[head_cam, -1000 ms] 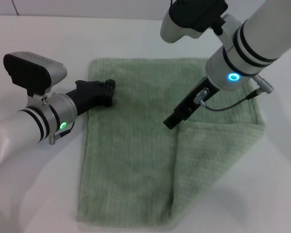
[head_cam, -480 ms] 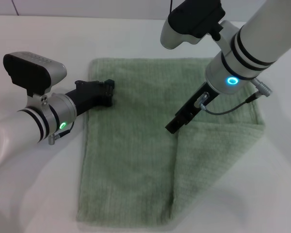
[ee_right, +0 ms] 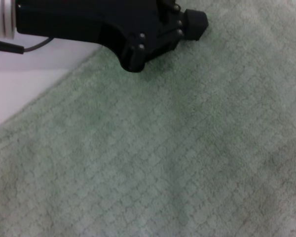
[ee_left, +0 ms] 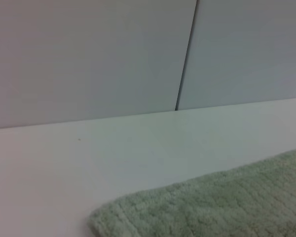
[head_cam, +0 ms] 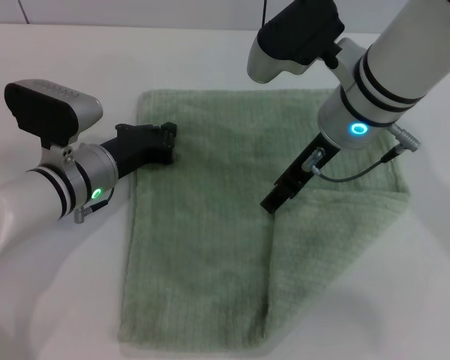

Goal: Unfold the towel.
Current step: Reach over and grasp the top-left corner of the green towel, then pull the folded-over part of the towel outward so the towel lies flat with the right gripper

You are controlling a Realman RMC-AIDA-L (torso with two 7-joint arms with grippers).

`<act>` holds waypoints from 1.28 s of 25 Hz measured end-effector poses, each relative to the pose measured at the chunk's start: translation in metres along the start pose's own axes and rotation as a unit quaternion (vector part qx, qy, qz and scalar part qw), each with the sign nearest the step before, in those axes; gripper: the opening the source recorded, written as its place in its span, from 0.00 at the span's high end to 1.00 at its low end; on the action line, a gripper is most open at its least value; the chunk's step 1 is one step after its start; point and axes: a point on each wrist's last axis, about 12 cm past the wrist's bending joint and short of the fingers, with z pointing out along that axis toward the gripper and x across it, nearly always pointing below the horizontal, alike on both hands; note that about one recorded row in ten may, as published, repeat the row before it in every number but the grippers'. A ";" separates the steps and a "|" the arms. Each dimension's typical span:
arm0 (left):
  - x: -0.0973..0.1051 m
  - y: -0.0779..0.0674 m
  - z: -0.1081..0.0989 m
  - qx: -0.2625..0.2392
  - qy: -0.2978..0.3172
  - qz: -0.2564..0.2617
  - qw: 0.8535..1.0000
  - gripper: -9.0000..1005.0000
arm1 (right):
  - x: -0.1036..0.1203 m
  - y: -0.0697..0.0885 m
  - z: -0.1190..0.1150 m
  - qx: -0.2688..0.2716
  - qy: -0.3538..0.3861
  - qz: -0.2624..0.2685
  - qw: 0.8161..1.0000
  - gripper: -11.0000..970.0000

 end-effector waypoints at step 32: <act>-0.002 0.001 0.001 -0.001 0.001 0.002 1.000 0.99 | 0.001 -0.002 0.007 -0.004 0.019 -0.004 1.000 0.25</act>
